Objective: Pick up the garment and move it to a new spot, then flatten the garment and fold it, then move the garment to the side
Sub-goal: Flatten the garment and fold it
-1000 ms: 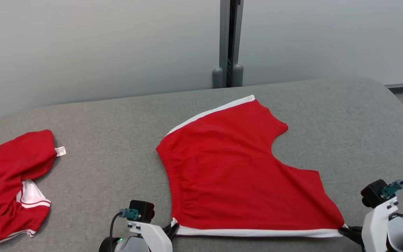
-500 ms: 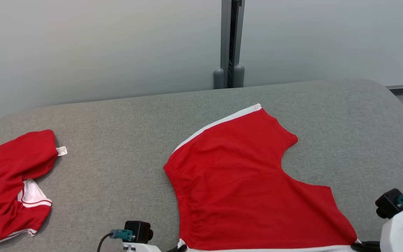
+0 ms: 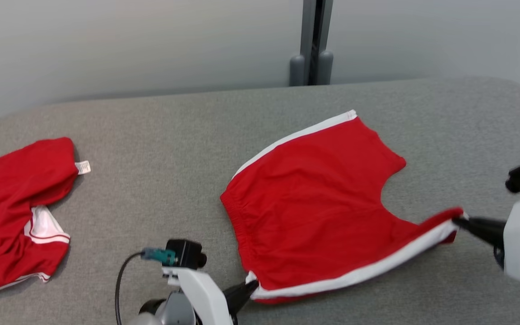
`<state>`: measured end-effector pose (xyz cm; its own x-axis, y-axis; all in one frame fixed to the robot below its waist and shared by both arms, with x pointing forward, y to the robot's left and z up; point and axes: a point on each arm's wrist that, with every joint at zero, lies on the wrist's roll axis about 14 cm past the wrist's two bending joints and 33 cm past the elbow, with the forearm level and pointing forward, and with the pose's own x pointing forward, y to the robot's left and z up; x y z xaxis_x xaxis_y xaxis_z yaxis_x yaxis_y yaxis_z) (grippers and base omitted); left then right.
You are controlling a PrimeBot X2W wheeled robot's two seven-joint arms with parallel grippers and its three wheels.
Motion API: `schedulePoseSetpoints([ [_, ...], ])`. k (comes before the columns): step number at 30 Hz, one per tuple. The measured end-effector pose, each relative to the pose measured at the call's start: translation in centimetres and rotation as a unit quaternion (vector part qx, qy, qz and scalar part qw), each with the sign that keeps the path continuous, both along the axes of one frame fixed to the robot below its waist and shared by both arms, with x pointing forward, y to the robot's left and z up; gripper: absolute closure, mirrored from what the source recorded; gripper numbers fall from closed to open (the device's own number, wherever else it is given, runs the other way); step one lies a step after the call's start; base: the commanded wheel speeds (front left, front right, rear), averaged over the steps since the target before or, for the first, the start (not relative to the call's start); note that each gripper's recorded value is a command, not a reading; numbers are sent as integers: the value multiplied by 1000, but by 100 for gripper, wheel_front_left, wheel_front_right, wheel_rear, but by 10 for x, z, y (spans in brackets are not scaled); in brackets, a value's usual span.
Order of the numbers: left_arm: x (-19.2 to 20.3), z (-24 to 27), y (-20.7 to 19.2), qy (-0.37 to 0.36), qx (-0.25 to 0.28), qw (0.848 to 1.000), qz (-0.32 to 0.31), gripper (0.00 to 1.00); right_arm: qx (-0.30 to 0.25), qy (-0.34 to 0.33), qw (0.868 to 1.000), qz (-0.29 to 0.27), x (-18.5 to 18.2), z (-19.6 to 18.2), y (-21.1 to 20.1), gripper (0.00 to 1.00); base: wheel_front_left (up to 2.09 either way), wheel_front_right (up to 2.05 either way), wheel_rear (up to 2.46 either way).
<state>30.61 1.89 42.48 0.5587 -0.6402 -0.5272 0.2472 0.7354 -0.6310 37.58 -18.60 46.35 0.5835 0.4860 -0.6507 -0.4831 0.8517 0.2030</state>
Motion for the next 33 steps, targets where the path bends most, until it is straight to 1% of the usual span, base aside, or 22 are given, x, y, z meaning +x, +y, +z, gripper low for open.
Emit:
schedulePoseSetpoints([
  [4,21,14,0,25,-30,999,9,100,9,-25,1000,-1,37,17,6,100,0,0,0],
  [9,53,25,4,46,-61,996,35,100,20,-36,999,-5,80,25,16,100,0,0,0],
  [13,77,26,5,64,-90,992,63,100,19,-39,999,-6,112,23,25,100,0,0,0],
  [19,107,22,11,83,-129,982,109,100,17,-33,999,-2,151,11,40,100,0,0,0],
  [26,130,11,18,87,-136,977,136,100,17,-20,1000,2,183,-6,57,100,0,0,0],
  [33,149,-6,31,85,-120,976,161,100,26,-15,1000,0,209,-19,72,100,0,0,0],
])
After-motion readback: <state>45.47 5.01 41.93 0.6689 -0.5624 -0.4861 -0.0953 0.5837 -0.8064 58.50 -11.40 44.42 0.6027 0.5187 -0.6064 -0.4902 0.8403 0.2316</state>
